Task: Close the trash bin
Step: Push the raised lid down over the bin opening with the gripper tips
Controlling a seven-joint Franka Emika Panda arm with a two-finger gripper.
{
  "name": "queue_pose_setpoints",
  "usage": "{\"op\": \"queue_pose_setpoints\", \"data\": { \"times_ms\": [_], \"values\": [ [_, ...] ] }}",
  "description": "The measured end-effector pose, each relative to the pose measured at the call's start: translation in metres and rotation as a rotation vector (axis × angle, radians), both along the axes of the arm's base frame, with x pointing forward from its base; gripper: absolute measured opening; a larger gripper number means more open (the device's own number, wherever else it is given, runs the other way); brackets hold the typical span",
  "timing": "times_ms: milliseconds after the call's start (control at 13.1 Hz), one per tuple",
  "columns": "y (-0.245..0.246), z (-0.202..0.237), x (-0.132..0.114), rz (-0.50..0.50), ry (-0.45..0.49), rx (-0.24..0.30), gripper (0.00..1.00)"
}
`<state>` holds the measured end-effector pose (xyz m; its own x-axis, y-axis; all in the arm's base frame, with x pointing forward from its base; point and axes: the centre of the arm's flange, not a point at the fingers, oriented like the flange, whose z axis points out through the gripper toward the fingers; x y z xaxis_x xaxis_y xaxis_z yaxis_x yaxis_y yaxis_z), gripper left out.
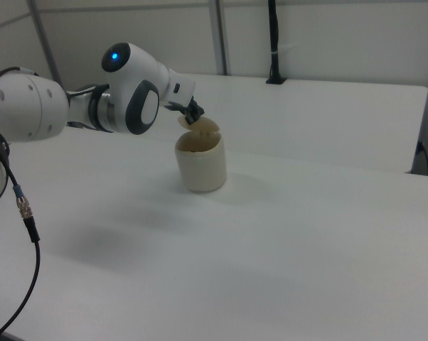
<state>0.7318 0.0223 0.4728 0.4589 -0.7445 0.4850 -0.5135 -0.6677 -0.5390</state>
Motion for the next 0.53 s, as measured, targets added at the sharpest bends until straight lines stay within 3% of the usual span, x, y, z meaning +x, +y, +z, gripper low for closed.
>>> {"op": "queue_pose_setpoints", "data": {
  "times_ms": [534],
  "values": [
    [-0.002,-0.021,-0.014,0.040,0.057,-0.044,0.01]
  ]
}}
